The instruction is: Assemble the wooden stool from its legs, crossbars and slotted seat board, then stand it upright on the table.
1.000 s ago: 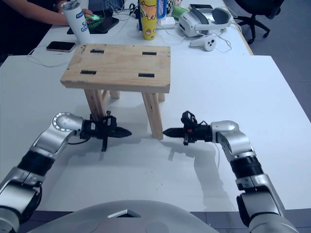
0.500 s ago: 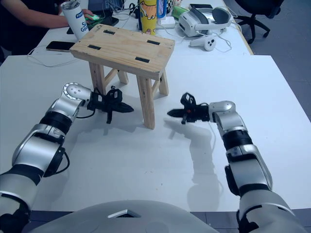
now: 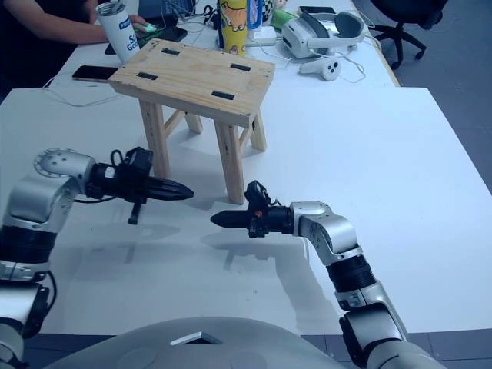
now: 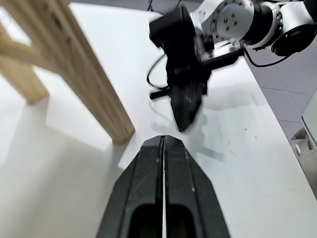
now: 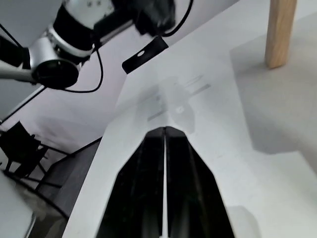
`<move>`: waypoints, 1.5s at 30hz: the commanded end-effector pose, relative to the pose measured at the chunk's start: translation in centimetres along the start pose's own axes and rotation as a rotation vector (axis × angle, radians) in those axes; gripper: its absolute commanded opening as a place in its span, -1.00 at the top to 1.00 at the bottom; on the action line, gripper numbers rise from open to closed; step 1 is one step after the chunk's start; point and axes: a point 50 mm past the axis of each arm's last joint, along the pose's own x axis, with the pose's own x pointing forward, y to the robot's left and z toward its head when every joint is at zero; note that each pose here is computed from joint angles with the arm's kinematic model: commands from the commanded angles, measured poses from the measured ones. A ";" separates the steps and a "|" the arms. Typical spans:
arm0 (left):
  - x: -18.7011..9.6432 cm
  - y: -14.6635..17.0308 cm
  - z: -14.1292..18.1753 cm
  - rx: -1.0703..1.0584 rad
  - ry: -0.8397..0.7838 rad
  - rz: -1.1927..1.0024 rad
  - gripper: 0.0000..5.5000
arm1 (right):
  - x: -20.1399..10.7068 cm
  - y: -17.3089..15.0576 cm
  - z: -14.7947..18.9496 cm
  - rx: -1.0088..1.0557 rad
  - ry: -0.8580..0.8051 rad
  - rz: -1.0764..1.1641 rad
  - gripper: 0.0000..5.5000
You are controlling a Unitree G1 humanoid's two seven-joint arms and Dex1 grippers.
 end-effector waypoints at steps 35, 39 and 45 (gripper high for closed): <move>2.8 12.7 -0.8 0.310 0.422 0.707 1.00 | 0.0 -11.0 6.6 -0.657 0.238 -0.749 0.99; 3.5 11.9 -1.6 0.236 0.252 0.661 1.00 | 0.0 -10.5 5.4 -0.615 0.126 -0.672 0.99; 3.7 7.2 -5.1 0.006 -0.300 0.654 1.00 | -2.5 -7.2 2.6 -0.432 -0.201 -0.549 0.99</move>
